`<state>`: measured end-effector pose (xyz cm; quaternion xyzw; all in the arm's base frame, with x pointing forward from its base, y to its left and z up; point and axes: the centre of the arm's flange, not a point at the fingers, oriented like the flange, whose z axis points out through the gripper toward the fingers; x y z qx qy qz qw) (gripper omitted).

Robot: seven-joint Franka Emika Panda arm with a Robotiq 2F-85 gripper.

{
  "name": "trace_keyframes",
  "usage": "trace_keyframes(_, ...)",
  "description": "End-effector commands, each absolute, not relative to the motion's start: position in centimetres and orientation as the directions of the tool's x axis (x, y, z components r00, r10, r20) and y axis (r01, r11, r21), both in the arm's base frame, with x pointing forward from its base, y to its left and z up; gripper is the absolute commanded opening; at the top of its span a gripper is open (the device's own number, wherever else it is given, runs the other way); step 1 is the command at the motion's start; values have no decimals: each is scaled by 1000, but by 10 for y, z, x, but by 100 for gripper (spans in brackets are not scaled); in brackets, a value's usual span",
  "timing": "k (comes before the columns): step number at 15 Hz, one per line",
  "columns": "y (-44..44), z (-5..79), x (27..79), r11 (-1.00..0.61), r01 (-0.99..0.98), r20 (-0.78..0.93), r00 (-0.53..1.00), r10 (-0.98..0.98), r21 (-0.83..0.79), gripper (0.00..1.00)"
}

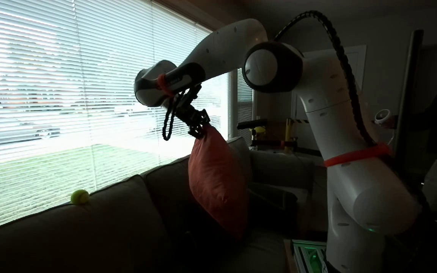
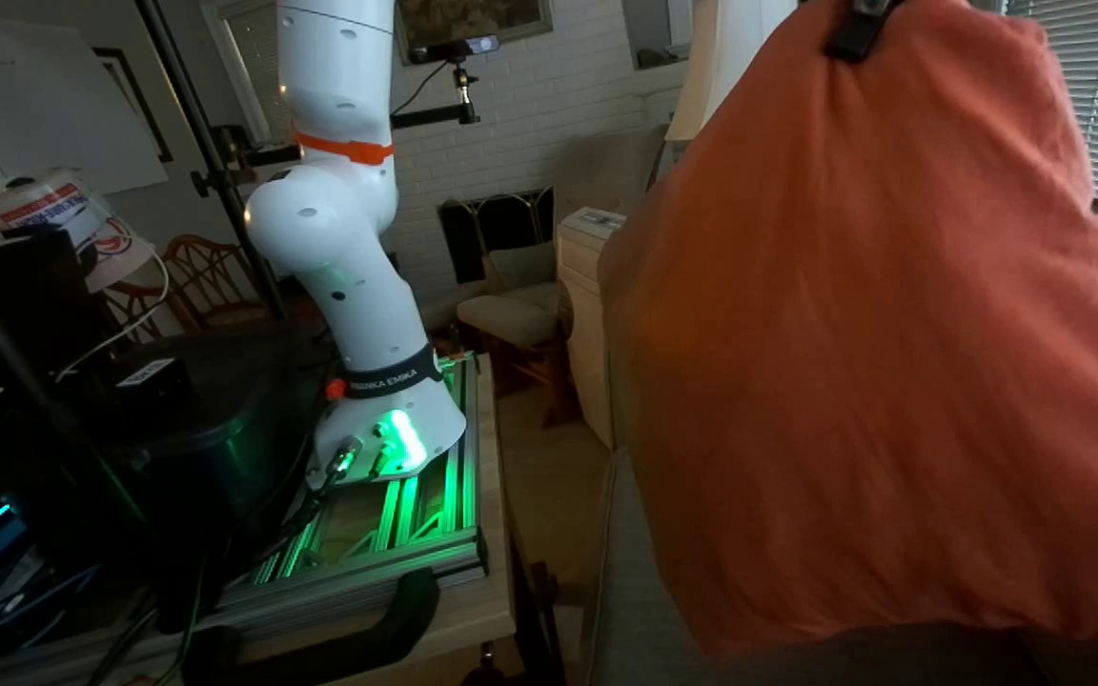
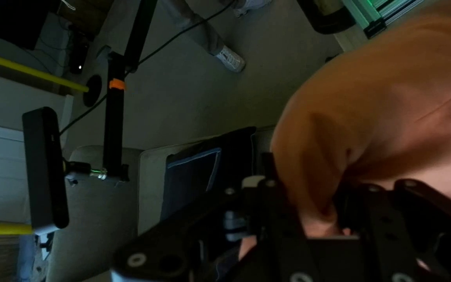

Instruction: Move the orange pillow to the left then place the tennis ball on top of the orange pillow.

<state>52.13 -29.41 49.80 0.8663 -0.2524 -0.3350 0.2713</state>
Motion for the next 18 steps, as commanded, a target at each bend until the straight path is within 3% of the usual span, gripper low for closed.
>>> trace_keyframes(1,-274,464,499,-762,-177,-494,667,-558,623,3)
trace_keyframes(16,-168,286,506,-888,-24,-592,737,-326,459,3)
trace_keyframes(17,-174,290,512,-876,-5,-593,734,-331,483,12)
trace_keyframes(18,-171,283,511,-881,-5,-599,732,-325,473,12)
